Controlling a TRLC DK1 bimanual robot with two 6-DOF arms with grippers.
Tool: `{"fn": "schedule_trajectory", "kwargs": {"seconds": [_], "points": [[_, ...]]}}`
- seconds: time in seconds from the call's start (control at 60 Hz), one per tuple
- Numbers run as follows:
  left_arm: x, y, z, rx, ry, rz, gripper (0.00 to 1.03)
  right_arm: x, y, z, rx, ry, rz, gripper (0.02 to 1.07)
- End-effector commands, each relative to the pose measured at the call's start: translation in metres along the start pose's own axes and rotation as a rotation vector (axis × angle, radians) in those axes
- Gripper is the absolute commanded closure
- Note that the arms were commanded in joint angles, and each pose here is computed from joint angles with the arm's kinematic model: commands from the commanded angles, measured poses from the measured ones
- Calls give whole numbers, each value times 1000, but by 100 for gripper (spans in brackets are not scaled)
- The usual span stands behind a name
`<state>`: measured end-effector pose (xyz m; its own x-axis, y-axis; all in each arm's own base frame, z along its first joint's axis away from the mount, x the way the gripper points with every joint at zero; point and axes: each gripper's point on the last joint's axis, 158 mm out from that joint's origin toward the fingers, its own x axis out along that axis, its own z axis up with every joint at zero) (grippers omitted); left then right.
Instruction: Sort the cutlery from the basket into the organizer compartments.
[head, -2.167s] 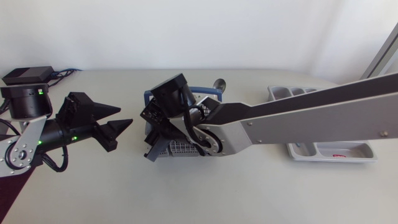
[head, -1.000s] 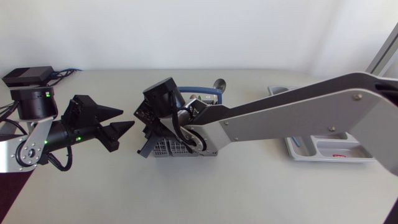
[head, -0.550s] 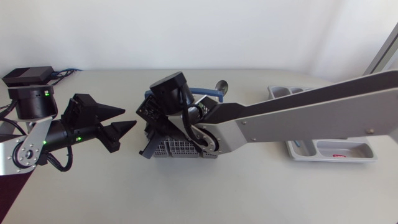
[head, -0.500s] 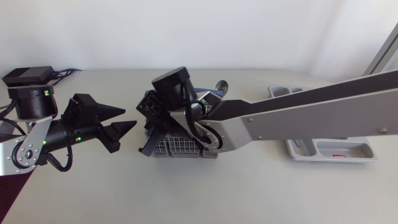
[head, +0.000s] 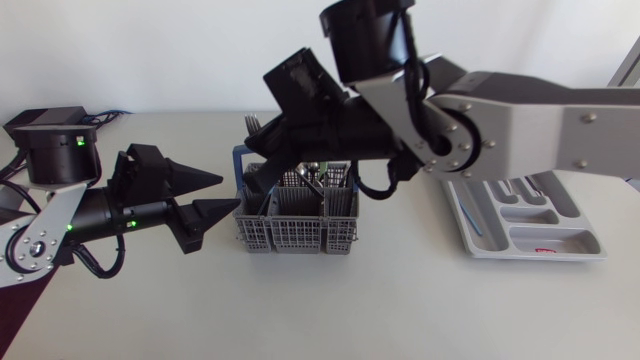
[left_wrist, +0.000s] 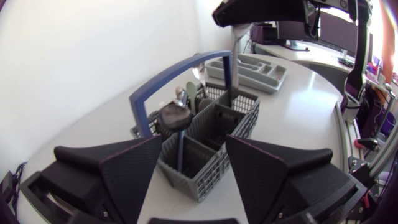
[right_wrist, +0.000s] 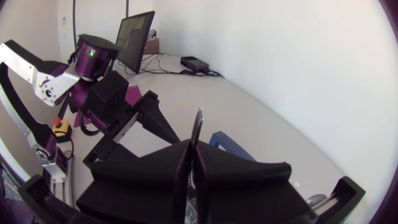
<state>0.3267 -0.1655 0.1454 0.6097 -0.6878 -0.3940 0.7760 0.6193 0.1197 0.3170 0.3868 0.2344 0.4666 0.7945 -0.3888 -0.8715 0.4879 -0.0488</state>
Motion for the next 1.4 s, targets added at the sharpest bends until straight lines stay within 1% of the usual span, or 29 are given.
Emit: {"fn": "schedule_trajectory", "kwargs": {"seconds": [0.0,0.15,0.233,0.333,0.6,0.733,0.817,0.85,0.95,0.967,1.033,1.05,1.1,1.183,1.283,1.383], "points": [[-2,-9,37,11,-67,-46,27,-24,2,34,49,-71,19,101],[-3,-36,65,6,-119,-162,24,-42,17,45,88,-87,93,101],[-2,-48,75,18,-132,-203,23,-51,22,50,111,-100,129,101],[-5,-66,85,4,-156,-290,22,-59,27,56,144,-114,170,101],[-11,-93,97,-6,-191,-425,23,-77,43,66,215,-129,270,101],[-12,-99,100,-8,-197,-462,24,-84,49,70,243,-135,309,101],[-12,-105,101,-7,-199,-490,27,-91,54,75,257,-144,331,101],[-12,-109,101,-5,-199,-500,31,-93,56,78,265,-148,344,101],[-12,-115,103,2,-202,-522,36,-99,59,83,278,-156,365,101],[-11,-116,103,1,-201,-527,39,-99,60,83,283,-155,371,101],[-11,-118,104,3,-201,-534,40,-102,62,85,289,-158,384,101],[-11,-118,105,4,-203,-535,43,-103,62,87,290,-161,384,101],[-10,-118,106,3,-203,-540,45,-106,64,89,296,-165,392,101],[-9,-120,108,0,-205,-552,53,-110,66,92,299,-172,401,101],[-8,-124,109,-1,-202,-566,66,-113,65,94,299,-176,400,101],[-6,-124,109,-2,-201,-568,75,-115,66,94,302,-178,403,101]]}}
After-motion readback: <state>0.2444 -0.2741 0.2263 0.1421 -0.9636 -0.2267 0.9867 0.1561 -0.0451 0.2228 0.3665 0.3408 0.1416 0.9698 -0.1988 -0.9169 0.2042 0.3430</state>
